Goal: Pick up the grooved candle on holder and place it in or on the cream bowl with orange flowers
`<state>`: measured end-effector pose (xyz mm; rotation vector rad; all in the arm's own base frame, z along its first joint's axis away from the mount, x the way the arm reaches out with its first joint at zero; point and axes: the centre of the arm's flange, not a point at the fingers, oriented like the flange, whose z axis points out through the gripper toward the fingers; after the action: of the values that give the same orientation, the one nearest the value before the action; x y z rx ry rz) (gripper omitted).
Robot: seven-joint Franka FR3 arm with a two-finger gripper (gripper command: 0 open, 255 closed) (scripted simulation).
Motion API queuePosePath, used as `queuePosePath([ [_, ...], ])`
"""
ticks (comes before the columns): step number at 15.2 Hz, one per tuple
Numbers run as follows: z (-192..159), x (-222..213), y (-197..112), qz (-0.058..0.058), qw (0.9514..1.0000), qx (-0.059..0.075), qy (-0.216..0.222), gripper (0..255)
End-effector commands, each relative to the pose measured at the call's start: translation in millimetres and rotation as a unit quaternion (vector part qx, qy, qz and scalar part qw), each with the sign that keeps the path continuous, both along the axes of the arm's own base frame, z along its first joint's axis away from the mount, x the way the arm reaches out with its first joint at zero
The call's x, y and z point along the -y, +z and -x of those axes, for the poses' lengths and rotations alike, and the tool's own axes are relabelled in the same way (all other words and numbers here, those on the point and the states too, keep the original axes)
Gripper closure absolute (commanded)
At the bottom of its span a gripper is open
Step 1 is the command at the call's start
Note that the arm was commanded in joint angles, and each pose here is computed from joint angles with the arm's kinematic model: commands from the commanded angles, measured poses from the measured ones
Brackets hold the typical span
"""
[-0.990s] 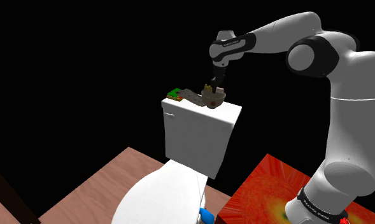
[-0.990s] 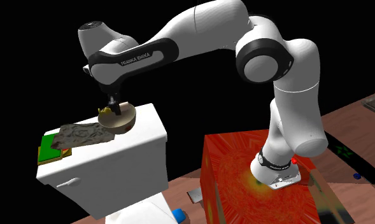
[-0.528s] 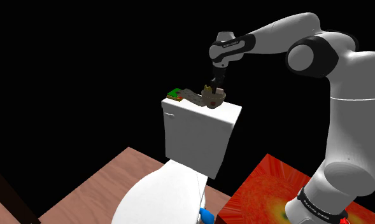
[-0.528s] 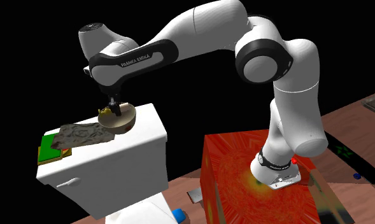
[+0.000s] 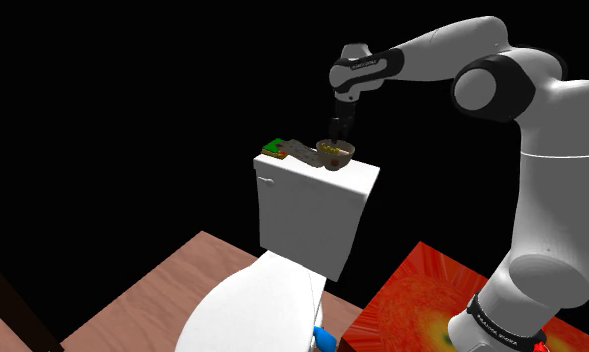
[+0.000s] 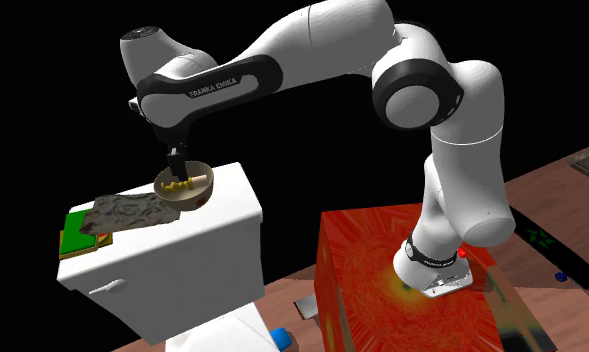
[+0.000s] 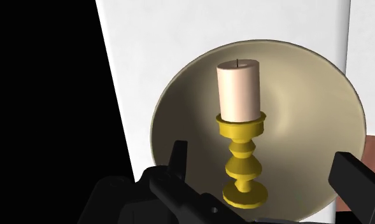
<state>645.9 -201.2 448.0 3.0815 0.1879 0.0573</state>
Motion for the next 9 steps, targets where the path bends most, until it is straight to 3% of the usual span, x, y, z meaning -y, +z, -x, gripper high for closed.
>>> queuePosePath([
  [1,0.2,-0.7,22.7,0.000,1.0000,0.000,0.000,0],
  [9,0.6,-1.2,33.1,0.000,1.0000,0.000,0.000,0],
])
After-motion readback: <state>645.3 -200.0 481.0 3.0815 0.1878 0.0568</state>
